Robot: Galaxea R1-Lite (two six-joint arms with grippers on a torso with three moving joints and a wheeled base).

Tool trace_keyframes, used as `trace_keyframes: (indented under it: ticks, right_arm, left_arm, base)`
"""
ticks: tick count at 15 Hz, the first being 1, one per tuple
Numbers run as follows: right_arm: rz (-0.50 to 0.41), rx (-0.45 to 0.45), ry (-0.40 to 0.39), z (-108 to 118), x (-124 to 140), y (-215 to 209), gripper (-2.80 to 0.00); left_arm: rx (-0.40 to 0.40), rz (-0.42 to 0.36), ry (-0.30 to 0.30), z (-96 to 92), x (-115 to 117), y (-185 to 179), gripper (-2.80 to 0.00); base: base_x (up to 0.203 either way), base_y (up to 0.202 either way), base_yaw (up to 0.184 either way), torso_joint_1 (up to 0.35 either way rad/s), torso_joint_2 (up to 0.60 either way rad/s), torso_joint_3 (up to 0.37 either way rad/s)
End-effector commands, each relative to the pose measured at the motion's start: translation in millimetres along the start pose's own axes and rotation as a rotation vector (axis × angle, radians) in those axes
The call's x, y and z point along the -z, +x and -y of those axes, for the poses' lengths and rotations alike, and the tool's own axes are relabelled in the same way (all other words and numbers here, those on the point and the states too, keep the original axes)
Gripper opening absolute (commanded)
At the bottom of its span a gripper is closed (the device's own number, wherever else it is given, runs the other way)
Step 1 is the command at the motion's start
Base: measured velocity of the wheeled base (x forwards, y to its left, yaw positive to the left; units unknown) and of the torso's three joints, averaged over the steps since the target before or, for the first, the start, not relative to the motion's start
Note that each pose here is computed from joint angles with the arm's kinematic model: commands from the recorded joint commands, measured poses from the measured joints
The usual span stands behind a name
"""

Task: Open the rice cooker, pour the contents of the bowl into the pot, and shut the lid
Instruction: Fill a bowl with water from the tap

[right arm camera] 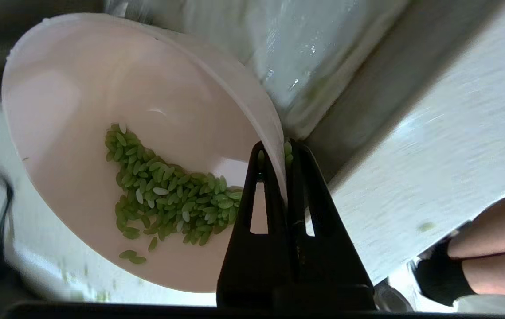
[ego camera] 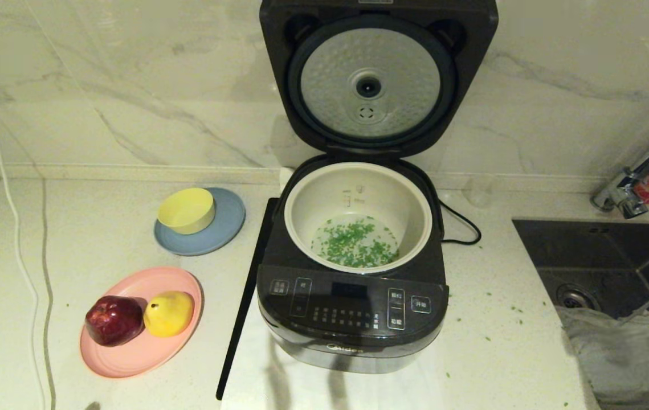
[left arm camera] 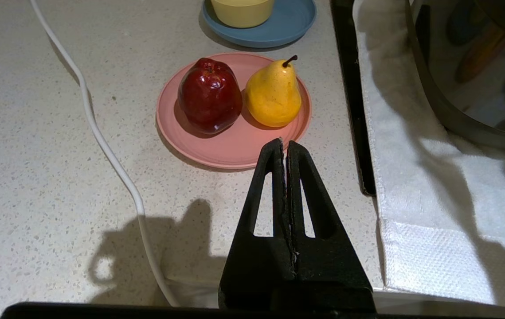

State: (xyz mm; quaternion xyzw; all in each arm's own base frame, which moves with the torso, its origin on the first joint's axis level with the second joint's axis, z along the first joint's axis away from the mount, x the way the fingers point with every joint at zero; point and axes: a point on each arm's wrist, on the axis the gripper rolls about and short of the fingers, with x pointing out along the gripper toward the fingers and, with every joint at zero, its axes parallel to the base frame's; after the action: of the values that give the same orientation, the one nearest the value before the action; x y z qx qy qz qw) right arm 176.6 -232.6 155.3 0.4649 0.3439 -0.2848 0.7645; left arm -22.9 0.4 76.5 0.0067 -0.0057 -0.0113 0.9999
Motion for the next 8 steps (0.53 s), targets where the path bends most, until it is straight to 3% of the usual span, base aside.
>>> trace_keyframes:
  ticks: [1,8]
  right_arm:
    - [0.002,0.024,0.067,25,-20,13,-2.80]
    - [0.047,0.002,0.075,41,-54,35,-2.80]
  left_arm:
    - [0.000,-0.007,0.000,0.0,2,1,-2.80]
    - [0.000,-0.007,0.000,0.0,2,1,-2.80]
  base:
    - [0.000,0.000,0.000,0.000,0.00,0.000]
    - [0.000,0.000,0.000,0.000,0.00,0.000]
